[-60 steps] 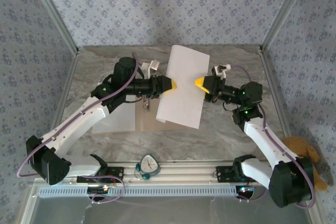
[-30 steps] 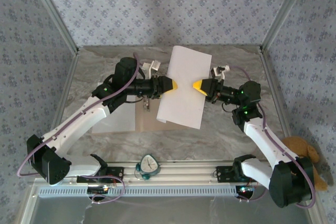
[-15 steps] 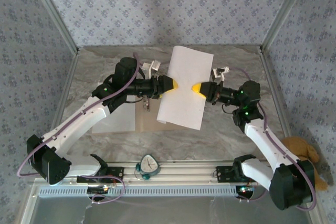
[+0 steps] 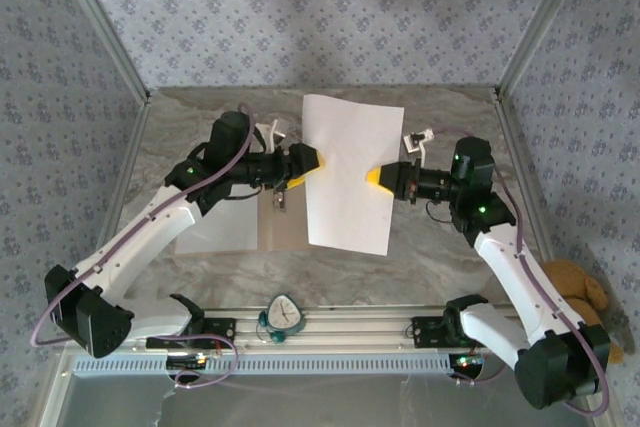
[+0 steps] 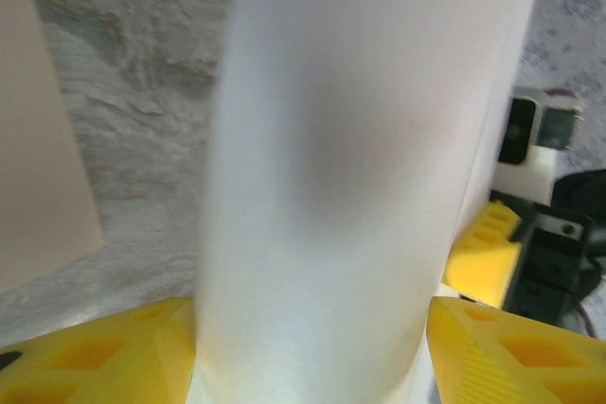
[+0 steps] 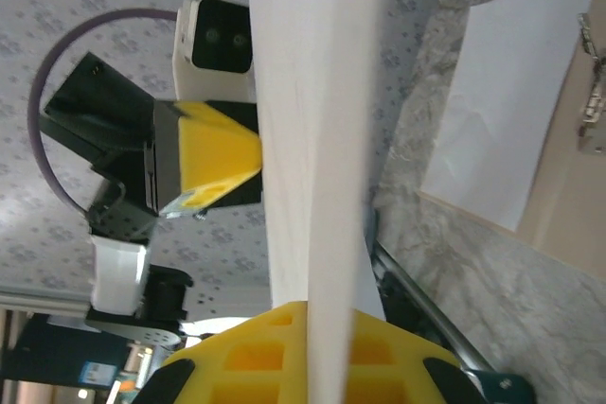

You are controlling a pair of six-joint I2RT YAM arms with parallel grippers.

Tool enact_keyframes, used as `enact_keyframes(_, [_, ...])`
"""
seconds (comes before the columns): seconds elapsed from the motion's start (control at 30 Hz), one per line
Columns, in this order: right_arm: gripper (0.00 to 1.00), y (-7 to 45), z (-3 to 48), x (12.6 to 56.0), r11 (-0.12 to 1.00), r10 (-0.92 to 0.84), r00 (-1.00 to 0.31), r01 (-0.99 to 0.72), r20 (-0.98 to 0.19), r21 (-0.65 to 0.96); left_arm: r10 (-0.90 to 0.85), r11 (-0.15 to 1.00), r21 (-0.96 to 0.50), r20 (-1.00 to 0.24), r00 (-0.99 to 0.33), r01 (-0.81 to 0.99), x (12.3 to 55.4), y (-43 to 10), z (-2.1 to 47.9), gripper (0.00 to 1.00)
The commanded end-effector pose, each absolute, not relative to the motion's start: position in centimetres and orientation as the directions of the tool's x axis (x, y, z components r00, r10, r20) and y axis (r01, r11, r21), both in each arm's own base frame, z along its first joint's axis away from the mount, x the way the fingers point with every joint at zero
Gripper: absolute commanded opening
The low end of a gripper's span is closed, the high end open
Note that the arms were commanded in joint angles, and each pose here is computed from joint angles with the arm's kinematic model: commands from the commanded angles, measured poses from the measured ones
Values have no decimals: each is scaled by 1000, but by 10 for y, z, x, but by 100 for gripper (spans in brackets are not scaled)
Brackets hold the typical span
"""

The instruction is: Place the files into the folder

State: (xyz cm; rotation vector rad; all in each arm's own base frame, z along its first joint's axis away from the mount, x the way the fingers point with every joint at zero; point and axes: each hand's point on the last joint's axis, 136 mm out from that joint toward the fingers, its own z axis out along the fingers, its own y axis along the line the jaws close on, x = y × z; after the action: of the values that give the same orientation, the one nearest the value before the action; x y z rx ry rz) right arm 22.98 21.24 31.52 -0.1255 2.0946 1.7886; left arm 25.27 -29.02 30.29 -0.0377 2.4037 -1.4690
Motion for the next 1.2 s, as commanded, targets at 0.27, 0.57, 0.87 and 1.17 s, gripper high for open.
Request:
enact_keyframes(0.27, [0,195,244,236,528,123,-970,-115,-210,841,-252,716,-697,-218,-943,-30,258,-230,225,66])
enact_keyframes(0.57, [0,197,226,254,654,78,-979,-93,-190,751,-306,832,-528,-179,-935,-171,255,-173,163,66])
enact_keyframes(0.87, [0,219,230,277,644,36,-978,-134,-205,753,-360,837,-487,-150,-921,-248,254,-133,126,66])
enact_keyframes(1.17, [0,269,237,304,580,-26,-973,-201,-229,789,-419,826,-466,-129,-899,-318,251,-113,107,68])
